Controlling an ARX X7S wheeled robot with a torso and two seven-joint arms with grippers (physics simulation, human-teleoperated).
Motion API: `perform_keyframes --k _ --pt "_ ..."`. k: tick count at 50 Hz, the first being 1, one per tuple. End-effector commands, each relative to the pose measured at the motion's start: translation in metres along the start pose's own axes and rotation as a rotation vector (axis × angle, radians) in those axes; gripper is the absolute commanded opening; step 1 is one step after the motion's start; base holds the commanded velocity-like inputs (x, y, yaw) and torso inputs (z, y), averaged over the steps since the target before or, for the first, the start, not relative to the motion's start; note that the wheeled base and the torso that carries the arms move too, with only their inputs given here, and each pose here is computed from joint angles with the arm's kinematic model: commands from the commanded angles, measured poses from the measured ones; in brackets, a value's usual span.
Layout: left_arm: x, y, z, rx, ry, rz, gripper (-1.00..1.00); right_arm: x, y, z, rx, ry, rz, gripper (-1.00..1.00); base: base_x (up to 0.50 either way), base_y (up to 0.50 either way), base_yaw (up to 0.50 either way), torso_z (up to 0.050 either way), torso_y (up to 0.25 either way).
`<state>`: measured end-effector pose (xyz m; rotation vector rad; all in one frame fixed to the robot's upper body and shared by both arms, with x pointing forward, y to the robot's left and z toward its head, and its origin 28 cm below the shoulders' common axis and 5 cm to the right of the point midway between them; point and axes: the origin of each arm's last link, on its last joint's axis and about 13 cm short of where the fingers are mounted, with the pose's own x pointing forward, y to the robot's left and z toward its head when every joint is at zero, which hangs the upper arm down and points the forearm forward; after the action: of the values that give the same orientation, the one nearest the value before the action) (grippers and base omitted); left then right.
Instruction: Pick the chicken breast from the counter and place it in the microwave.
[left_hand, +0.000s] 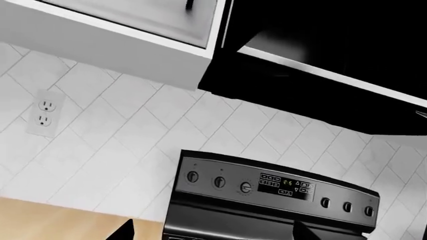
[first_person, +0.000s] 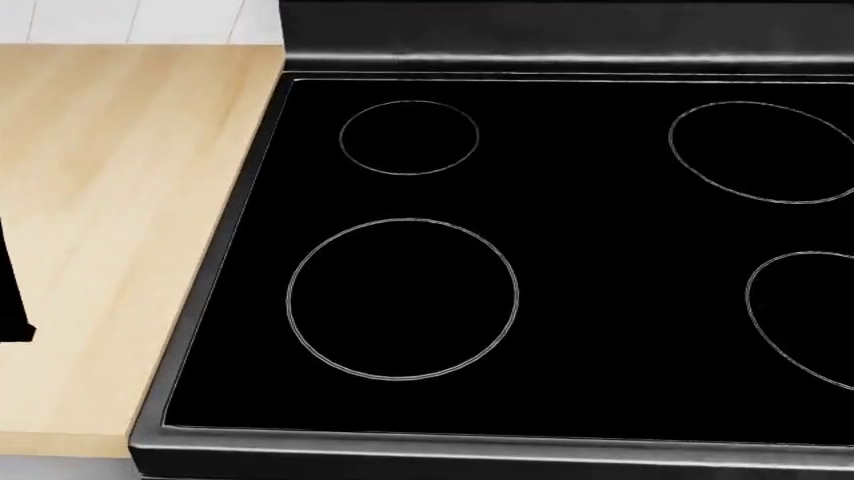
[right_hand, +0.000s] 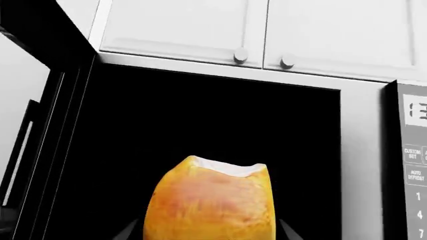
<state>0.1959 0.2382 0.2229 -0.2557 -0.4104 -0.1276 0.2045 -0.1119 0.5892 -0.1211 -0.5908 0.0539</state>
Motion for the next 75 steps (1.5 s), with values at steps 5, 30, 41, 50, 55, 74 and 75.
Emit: perform_keyframes --k 5,30,41,50,55,74,75 --pt "0.001 0.003 0.008 -0.016 -0.01 -0.004 1.0 0.039 -0.004 -0.025 -0.097 0.248 -0.125 -1.0 0.0 0.0 0.0 0.0 0.0" --pt "-0.006 0.001 0.007 -0.028 -0.007 0.014 1.0 0.049 0.018 -0.033 -0.115 0.259 -0.046 -1.0 0.0 0.0 0.0 0.0 0.0" --pt "-0.006 0.002 0.005 -0.03 -0.004 0.02 1.0 0.051 0.022 -0.035 -0.145 0.261 -0.021 -1.0 0.25 0.0 0.0 0.0 0.0" --pt "-0.007 0.003 0.006 -0.031 -0.005 0.02 1.0 0.05 0.027 -0.034 -0.144 0.253 0.003 -1.0 0.5 0.0 0.0 0.0 0.001" --pt "-0.007 0.002 0.005 -0.034 -0.005 0.019 1.0 0.05 0.029 -0.033 -0.15 0.251 0.013 -1.0 0.5 0.0 0.0 0.0 0.002" --pt "-0.008 0.001 0.007 -0.034 -0.008 0.017 1.0 0.051 0.03 -0.034 -0.165 0.248 0.017 -1.0 0.5 0.0 0.0 0.0 0.002" --pt "-0.008 0.001 0.007 -0.034 -0.008 0.019 1.0 0.051 0.03 -0.034 -0.164 0.249 0.018 -1.0 0.5 0.0 0.0 0.0 0.0"
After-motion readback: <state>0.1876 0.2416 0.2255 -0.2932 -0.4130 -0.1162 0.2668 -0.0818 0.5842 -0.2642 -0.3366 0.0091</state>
